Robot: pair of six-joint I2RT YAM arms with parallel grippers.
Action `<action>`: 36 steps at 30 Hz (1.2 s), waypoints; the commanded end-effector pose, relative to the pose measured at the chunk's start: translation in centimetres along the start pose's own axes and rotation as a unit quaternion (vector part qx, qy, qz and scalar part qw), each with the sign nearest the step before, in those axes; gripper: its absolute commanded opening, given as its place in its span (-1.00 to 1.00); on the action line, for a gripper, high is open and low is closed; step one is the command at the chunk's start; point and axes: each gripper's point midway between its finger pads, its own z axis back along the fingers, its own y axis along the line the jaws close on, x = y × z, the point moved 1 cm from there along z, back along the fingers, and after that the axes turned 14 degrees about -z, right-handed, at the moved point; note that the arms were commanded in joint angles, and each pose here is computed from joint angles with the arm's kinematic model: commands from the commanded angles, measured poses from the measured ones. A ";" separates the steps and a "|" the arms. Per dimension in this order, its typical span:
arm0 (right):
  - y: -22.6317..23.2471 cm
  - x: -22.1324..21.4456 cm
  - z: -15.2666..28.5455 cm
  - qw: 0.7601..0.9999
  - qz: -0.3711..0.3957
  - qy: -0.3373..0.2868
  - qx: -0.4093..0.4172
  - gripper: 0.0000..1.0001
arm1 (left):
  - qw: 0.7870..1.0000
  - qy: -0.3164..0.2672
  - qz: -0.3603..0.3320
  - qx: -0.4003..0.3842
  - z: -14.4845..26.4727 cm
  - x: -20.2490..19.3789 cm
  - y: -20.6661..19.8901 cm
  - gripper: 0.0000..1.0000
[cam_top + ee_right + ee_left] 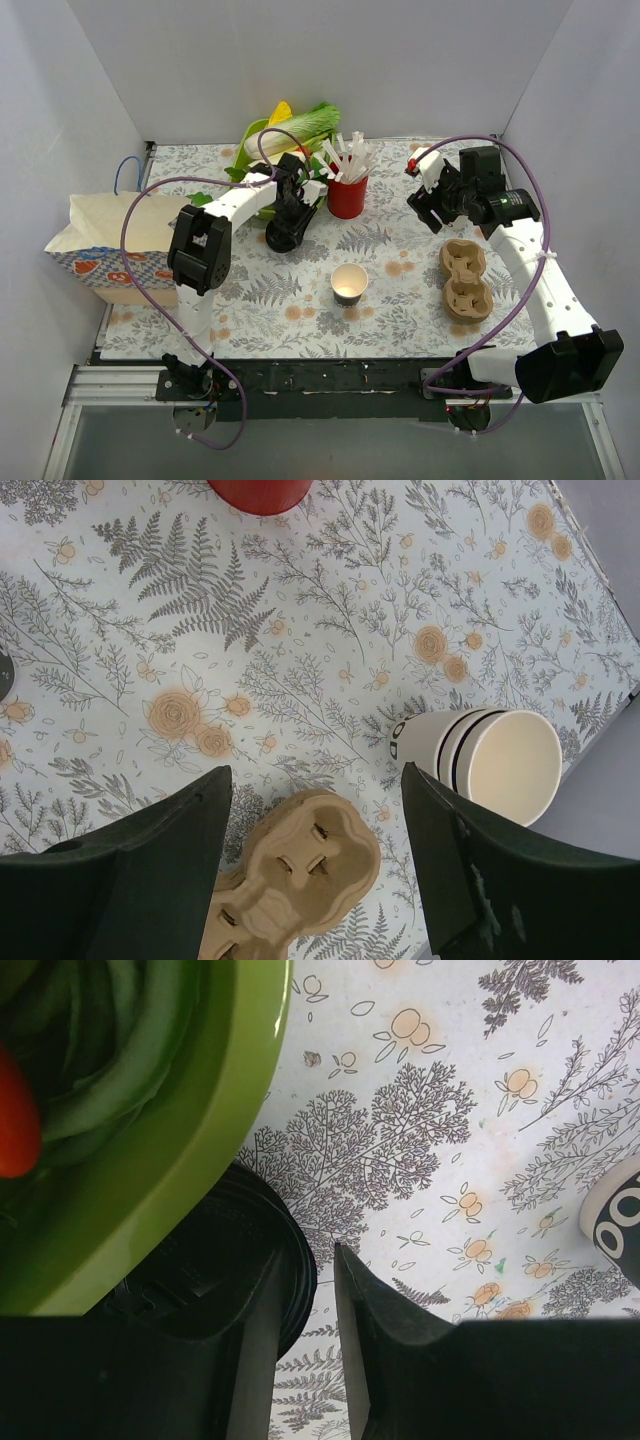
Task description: Pack the takeout coffee
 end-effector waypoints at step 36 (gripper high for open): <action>0.7 0.6 -1.1 1.000 0.009 -0.002 0.022 0.52 | 0.999 -0.045 -0.011 -0.002 6.0 2.0 -1.9 -0.93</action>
